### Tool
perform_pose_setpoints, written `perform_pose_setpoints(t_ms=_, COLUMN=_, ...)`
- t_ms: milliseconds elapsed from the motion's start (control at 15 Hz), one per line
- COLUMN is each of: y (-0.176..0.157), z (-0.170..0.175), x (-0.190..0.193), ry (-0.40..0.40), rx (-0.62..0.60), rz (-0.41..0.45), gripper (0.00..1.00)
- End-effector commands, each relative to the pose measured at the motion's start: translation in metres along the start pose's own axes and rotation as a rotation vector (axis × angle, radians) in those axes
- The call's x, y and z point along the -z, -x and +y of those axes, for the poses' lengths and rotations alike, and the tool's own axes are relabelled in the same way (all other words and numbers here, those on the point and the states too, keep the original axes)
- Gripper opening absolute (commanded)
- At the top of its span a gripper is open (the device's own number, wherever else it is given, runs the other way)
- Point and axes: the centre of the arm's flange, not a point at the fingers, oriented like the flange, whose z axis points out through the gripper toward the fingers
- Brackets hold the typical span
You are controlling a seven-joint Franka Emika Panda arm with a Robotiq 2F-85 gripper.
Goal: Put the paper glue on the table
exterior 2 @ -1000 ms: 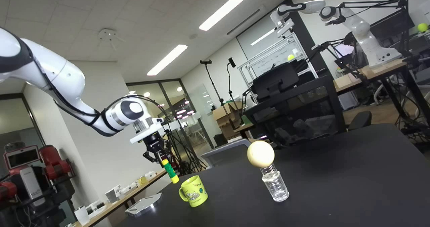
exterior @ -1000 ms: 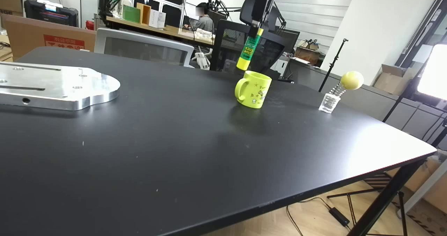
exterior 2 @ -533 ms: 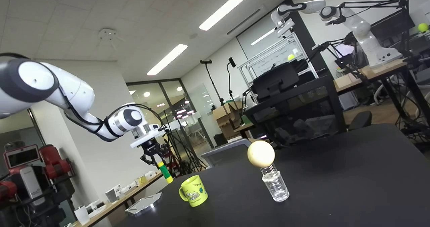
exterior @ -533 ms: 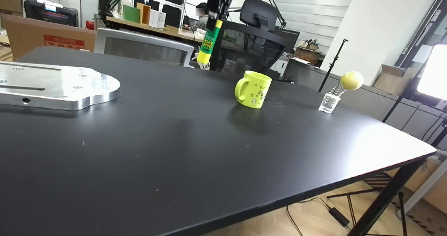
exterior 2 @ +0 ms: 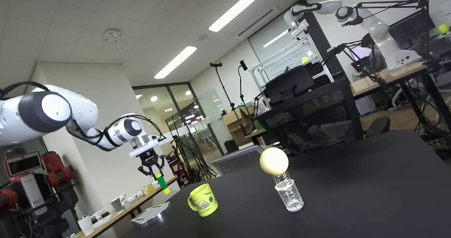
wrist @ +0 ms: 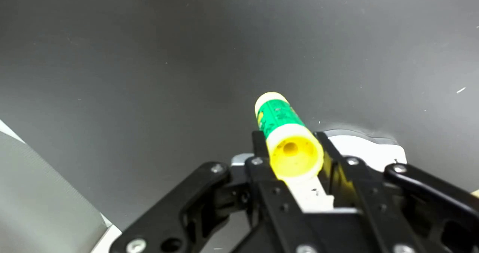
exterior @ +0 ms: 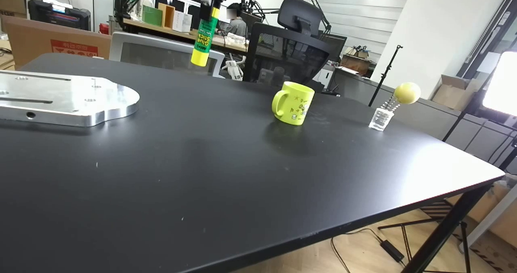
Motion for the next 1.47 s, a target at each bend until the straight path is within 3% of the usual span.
perform_pose_setpoints(t_ms=0, y=-0.001, z=0.001, x=-0.001, ry=0.0, rx=0.0, rz=0.001, gripper=0.34)
perform_pose_setpoints(t_ms=400, y=0.0, z=0.006, x=-0.001, ry=-0.001, rx=0.001, rz=-0.002, gripper=0.34)
perform_pose_setpoints(t_ms=467, y=-0.002, z=0.007, x=-0.003, ry=-0.002, rx=0.004, rz=0.002, gripper=0.09)
perform_pose_setpoints(t_ms=933, y=-0.043, z=0.007, x=-0.015, ry=0.02, rx=0.049, rz=0.038, gripper=0.09)
perform_pose_setpoints(t_ms=1400, y=-0.09, z=-0.026, x=-0.021, ry=0.035, rx=0.184, rz=0.076, gripper=0.09)
